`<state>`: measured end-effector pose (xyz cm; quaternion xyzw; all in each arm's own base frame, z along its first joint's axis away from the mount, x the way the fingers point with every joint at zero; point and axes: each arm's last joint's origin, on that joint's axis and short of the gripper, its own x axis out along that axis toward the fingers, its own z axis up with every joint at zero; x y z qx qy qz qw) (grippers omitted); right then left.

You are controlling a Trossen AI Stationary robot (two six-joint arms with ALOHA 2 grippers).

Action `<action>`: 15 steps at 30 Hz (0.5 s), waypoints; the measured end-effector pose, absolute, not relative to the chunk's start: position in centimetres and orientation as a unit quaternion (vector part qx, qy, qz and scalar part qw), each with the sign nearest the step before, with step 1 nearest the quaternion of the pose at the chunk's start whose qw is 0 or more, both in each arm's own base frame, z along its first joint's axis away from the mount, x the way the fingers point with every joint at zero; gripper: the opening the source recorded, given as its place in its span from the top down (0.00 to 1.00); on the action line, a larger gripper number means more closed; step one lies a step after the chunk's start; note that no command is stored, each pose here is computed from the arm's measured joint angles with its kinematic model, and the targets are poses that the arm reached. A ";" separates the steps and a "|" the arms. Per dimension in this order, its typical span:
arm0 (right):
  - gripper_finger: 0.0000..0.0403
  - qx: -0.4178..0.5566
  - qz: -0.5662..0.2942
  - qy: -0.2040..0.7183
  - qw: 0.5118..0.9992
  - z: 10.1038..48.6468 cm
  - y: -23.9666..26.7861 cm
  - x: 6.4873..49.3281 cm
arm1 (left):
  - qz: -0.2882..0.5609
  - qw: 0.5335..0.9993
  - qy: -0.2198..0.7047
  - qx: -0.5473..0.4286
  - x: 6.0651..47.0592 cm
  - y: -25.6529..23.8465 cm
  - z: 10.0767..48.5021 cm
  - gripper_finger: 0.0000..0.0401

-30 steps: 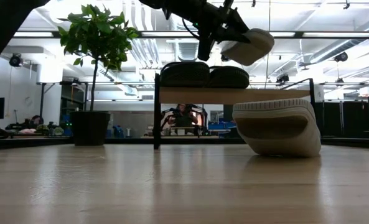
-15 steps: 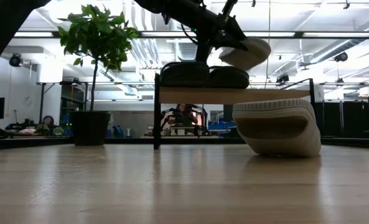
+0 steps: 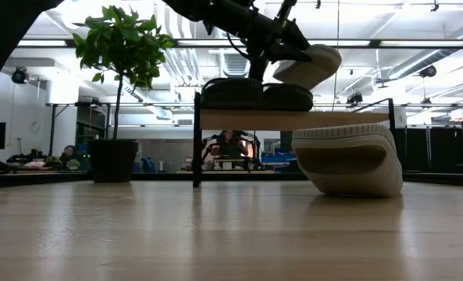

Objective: Pick and place slides into the shelf
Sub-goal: Put the right gray slide on the shelf

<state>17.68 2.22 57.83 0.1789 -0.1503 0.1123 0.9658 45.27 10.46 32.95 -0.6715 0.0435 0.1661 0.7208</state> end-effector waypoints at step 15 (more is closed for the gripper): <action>0.42 0.175 0.110 -0.151 0.967 57.8 2.2 17.7 | 0.139 0.727 0.050 -0.670 45.5 10.2 33.1 0.88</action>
